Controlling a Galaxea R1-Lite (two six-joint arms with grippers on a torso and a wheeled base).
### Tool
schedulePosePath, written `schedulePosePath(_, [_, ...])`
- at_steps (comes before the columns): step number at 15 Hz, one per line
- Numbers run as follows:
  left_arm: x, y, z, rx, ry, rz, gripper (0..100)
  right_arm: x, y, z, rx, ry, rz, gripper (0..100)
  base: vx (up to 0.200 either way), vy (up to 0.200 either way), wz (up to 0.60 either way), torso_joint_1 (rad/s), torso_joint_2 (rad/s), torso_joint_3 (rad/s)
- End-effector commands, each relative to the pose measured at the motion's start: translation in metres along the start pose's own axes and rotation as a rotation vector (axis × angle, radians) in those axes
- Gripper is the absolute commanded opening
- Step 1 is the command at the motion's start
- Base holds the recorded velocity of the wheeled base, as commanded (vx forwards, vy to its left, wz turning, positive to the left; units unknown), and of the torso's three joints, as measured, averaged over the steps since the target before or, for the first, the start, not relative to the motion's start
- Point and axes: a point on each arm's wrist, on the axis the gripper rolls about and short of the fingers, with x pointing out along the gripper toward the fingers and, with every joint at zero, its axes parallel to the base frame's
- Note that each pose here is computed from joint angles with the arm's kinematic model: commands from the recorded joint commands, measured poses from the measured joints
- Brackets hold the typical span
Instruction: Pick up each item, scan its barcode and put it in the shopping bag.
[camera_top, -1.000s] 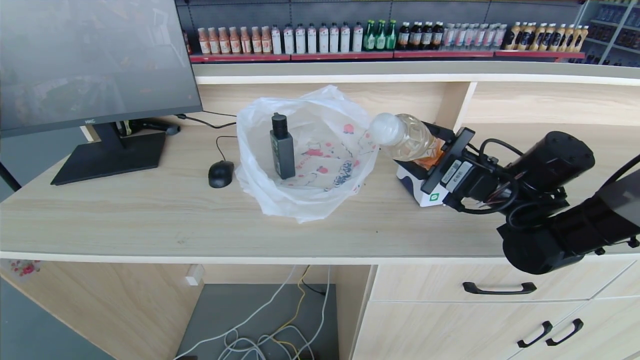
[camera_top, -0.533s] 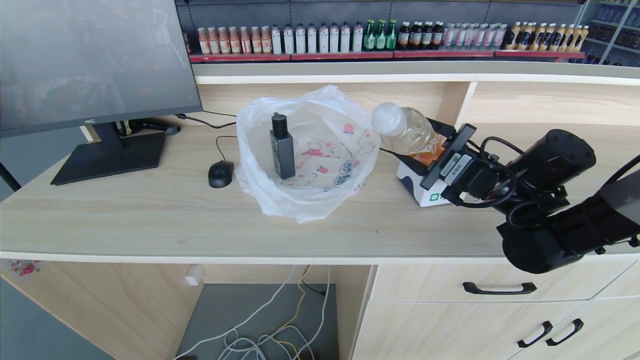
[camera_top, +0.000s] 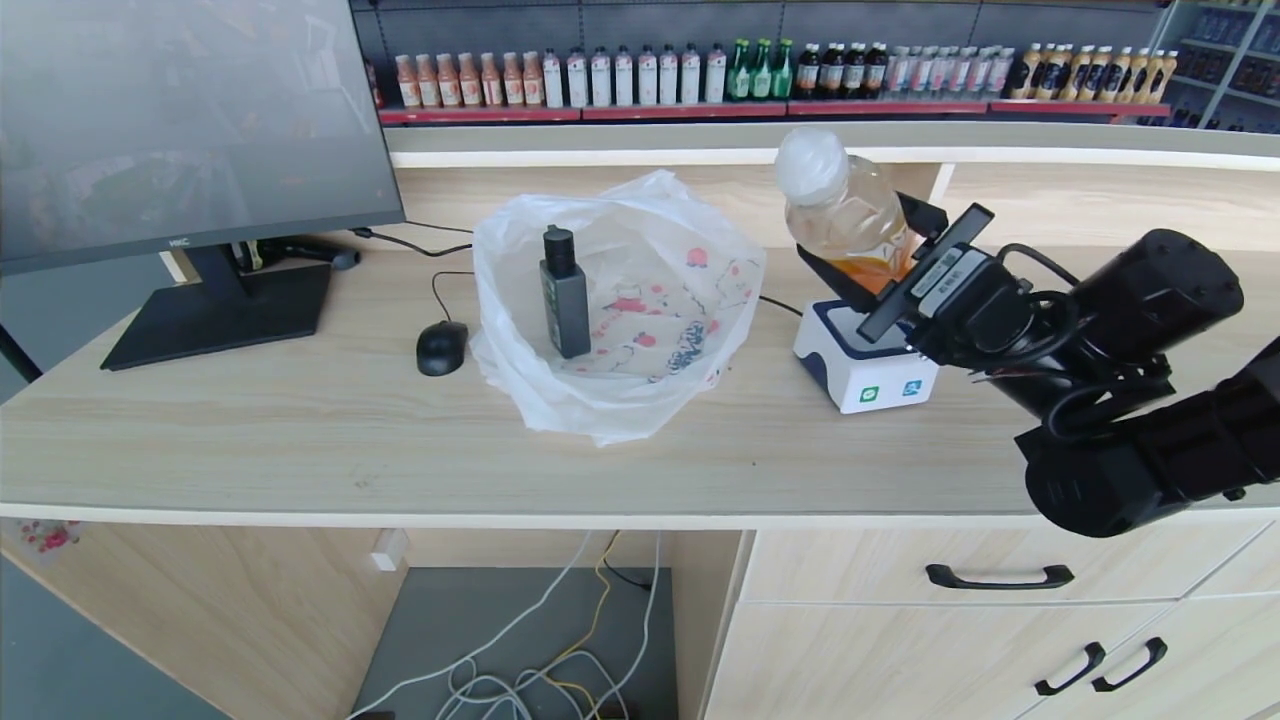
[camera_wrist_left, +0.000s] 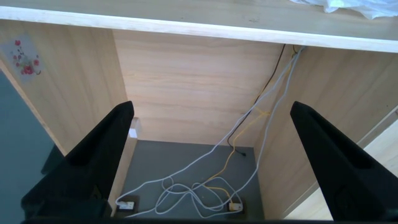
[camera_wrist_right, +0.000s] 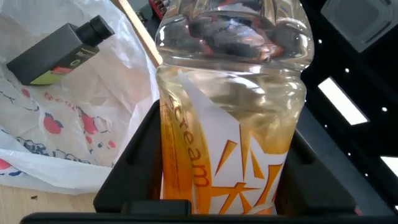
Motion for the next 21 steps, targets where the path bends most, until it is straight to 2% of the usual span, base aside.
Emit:
schedulePosePath(1, [0.000,0.000,0.000,0.000,0.000,0.000,100,0.003,-0.005,0.019,0.033,-0.017,-0.027,0,0.000,0.000,0.00,0.000,0.00,0.000])
schedulePosePath(3, [0.000,0.000,0.000,0.000,0.000,0.000,100,0.005,-0.004,0.038,0.085,0.004,-0.069,0,0.000,0.000,0.00,0.000,0.00,0.000])
schedulePosePath(4, [0.000,0.000,0.000,0.000,0.000,0.000,100,0.010,0.001,0.051,0.170,0.037,-0.122,0,0.000,0.000,0.00,0.000,0.00,0.000])
schedulePosePath(9, [0.000,0.000,0.000,0.000,0.000,0.000,100,0.024,0.008,0.079,0.418,0.117,-0.284,0,0.000,0.000,0.00,0.000,0.00,0.000])
schedulePosePath(12, [0.000,0.000,0.000,0.000,0.000,0.001,100,0.029,0.011,0.098,0.509,0.089,-0.299,0,0.000,0.000,0.00,0.000,0.00,0.000])
schedulePosePath(16, [0.000,0.000,0.000,0.000,0.000,0.000,100,0.034,0.016,0.120,0.687,0.113,-0.391,0,0.000,0.000,0.00,0.000,0.00,0.000])
schedulePosePath(18, [0.000,0.000,0.000,0.000,0.000,0.000,100,0.033,0.011,0.125,0.754,0.126,-0.448,0,0.000,0.000,0.00,0.000,0.00,0.000])
schedulePosePath(21, [0.000,0.000,0.000,0.000,0.000,0.000,100,0.032,0.010,0.125,0.808,0.117,-0.457,0,0.000,0.000,0.00,0.000,0.00,0.000])
